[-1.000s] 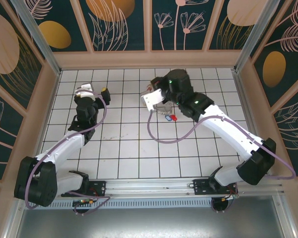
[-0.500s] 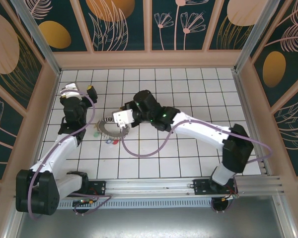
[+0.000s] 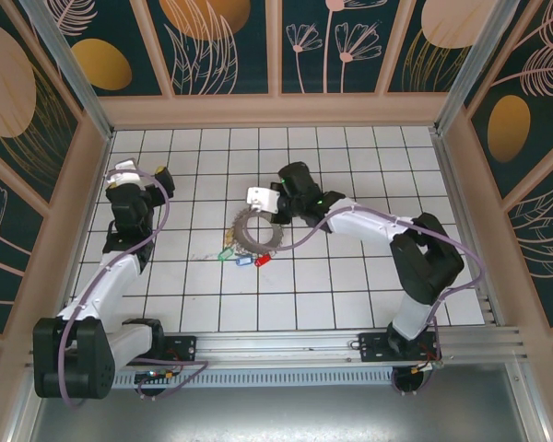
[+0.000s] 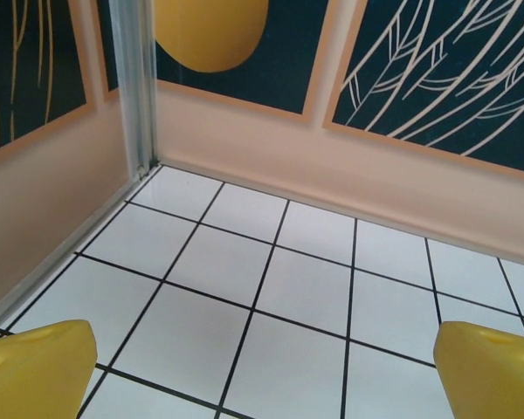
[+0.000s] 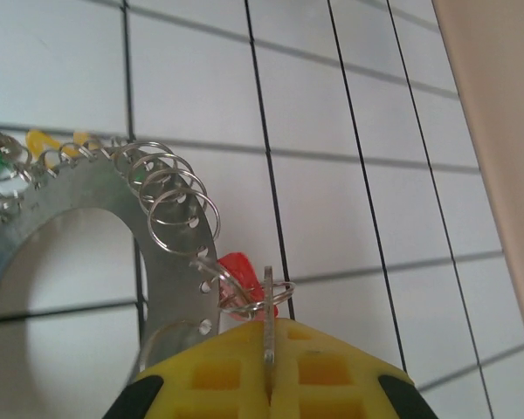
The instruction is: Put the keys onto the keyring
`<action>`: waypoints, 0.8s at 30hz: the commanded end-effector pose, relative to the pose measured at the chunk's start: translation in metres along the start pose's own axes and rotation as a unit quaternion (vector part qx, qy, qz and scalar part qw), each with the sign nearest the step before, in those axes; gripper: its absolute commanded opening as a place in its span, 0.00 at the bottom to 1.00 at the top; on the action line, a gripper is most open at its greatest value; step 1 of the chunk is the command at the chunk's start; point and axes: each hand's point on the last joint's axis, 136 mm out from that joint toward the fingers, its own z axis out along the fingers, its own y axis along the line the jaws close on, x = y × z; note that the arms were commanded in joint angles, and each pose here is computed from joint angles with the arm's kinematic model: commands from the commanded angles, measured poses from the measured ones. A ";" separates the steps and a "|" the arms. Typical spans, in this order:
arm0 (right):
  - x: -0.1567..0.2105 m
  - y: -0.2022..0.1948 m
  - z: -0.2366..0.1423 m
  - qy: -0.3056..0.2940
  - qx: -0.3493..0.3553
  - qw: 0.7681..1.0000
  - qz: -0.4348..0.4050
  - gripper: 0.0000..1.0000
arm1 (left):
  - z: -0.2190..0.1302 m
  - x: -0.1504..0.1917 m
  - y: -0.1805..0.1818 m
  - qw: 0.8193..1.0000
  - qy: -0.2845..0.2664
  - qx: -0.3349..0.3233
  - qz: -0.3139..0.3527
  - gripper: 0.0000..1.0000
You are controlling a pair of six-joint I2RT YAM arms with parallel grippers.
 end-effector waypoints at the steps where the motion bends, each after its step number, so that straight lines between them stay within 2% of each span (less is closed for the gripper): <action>1: 0.023 -0.009 -0.004 0.001 -0.007 1.000 0.025 0.00 | 0.003 0.005 -0.008 1.000 0.005 0.028 0.001 0.98; 9: 0.115 -0.026 0.010 0.064 -0.024 0.993 0.097 0.02 | 0.010 0.021 -0.016 0.998 0.033 0.050 0.017 0.99; 13: 0.139 -0.026 0.012 0.090 -0.039 0.990 0.106 0.20 | 0.011 0.026 -0.012 0.998 0.035 0.042 0.017 0.99; 19: 0.136 -0.051 -0.025 0.083 -0.007 0.990 0.115 0.27 | 0.009 0.027 -0.005 0.999 0.032 0.023 0.017 0.99; 22: 0.113 -0.077 -0.067 0.041 0.041 0.989 0.132 0.30 | 0.002 0.015 0.007 1.000 0.016 -0.010 0.021 0.99; 24: 0.090 -0.095 -0.102 -0.011 0.085 0.985 0.152 0.46 | -0.010 0.000 0.011 0.999 -0.019 -0.016 0.021 0.99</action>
